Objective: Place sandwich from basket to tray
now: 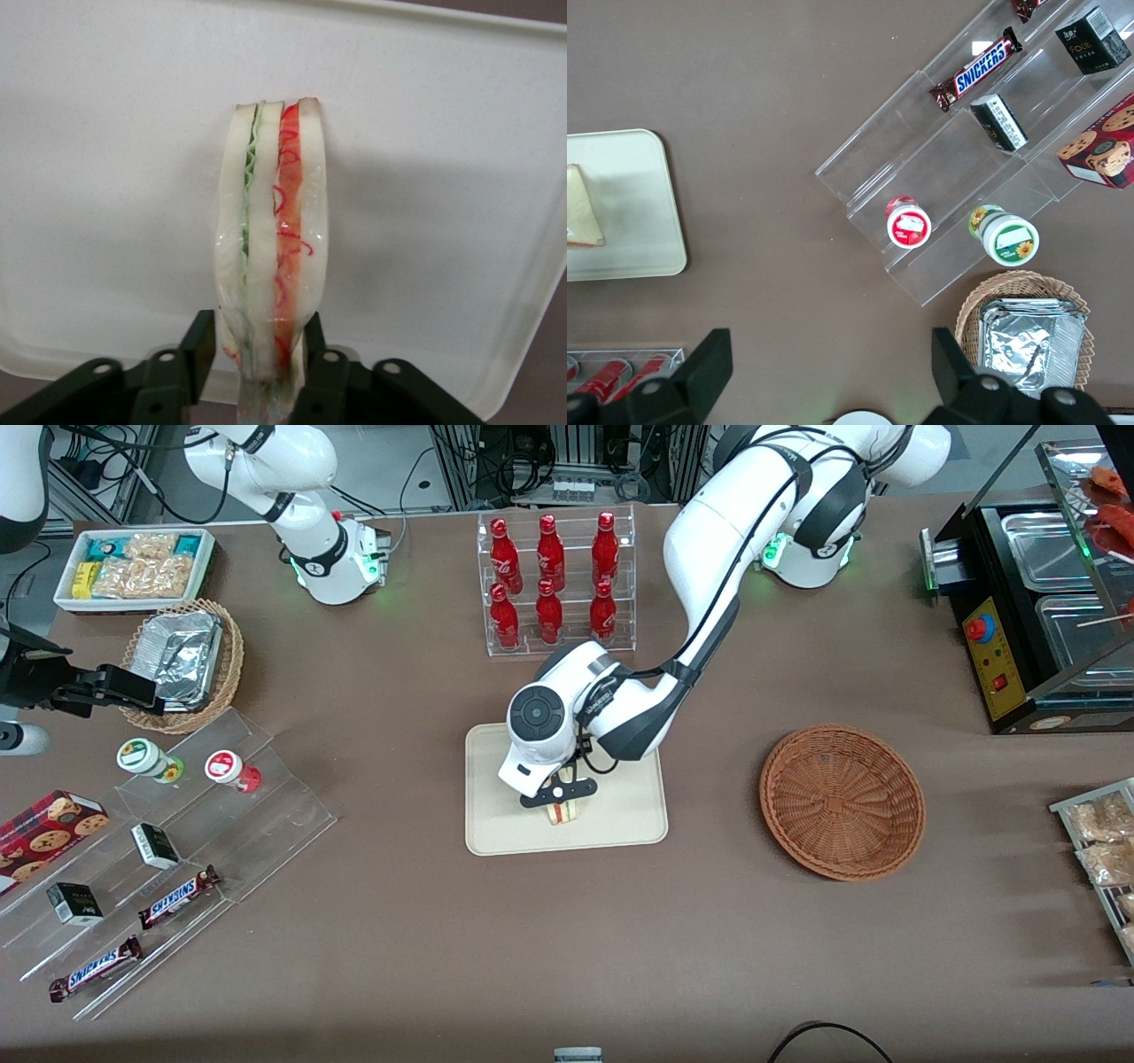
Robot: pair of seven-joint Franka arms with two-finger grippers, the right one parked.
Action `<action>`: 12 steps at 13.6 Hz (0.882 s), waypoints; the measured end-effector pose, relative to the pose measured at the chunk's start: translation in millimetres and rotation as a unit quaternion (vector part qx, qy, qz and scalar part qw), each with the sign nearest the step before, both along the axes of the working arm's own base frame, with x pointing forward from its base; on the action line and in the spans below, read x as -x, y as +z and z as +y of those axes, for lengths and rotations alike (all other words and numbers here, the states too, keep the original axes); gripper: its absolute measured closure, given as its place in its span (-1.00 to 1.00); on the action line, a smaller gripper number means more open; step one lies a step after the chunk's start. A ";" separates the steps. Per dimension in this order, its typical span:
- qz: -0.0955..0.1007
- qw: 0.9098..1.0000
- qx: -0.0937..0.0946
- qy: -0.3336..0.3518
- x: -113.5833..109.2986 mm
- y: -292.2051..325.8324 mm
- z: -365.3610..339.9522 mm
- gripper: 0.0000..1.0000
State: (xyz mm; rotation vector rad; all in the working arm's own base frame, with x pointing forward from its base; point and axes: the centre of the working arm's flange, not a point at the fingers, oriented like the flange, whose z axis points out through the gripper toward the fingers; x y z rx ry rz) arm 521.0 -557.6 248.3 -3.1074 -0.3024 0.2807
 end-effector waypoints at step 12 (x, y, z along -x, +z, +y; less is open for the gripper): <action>-0.001 0.998 -0.011 -0.066 -21.8 190.0 76.9 -1.00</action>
